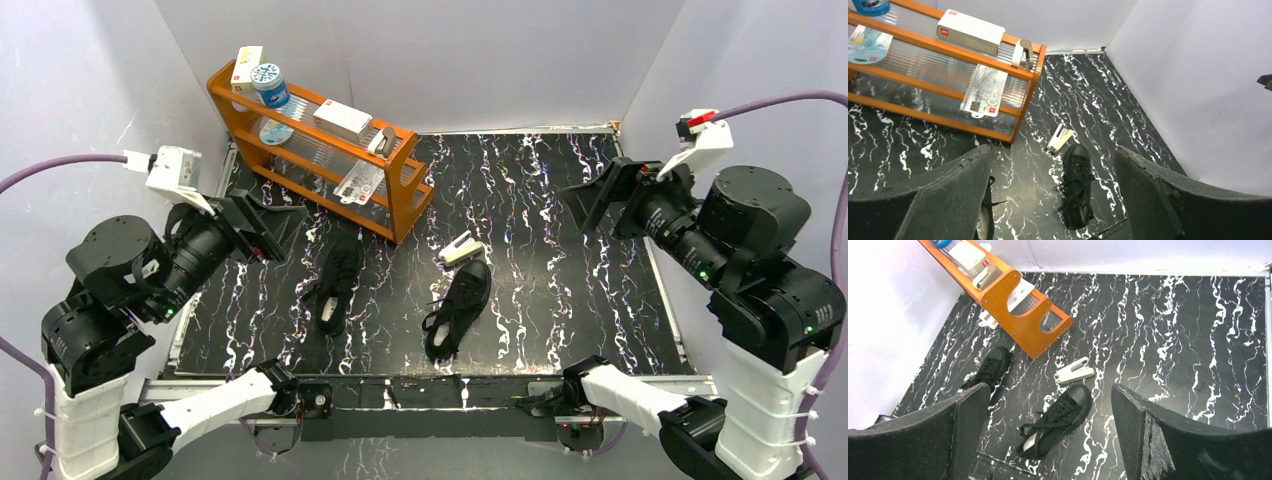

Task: Tie the shoes
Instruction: Reset both arms

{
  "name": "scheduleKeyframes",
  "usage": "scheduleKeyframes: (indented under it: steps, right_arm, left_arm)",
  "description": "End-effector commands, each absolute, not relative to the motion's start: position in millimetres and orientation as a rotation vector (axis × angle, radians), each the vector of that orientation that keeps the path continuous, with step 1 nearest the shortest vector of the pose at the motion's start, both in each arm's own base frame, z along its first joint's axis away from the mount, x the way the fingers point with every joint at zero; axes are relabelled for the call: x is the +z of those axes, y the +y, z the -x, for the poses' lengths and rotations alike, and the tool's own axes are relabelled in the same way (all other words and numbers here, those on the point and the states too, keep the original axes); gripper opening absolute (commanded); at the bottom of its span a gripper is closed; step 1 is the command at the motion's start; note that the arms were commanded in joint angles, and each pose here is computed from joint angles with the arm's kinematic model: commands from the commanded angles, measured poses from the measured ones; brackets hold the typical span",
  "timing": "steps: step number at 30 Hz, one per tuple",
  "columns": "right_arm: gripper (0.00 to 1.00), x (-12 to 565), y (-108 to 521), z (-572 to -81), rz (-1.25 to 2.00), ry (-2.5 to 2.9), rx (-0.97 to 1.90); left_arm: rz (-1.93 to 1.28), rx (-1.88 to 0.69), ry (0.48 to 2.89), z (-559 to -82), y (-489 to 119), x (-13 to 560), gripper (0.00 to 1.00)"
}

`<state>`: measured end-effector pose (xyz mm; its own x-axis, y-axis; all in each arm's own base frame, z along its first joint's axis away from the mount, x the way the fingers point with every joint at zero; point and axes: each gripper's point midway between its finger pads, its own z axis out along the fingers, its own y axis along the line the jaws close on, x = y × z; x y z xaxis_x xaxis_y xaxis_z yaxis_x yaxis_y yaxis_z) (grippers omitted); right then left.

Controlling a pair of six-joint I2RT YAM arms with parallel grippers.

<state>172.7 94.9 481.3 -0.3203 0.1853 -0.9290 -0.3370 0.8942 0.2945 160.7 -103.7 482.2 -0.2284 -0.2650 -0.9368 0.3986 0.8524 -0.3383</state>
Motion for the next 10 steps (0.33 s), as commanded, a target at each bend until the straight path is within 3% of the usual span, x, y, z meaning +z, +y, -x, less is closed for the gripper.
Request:
scheduleKeyframes:
  steps: [1,10]
  right_arm:
    - [0.99,473.1,94.2,-180.2,0.088,1.846,0.503]
    - [0.99,463.9,92.4,-184.2,0.048,1.867,0.492]
  left_arm:
    - [-0.119,-0.515,1.752,-167.7,-97.2,466.5,0.89]
    - [-0.126,-0.516,1.762,-167.3,-98.4,462.4,0.89]
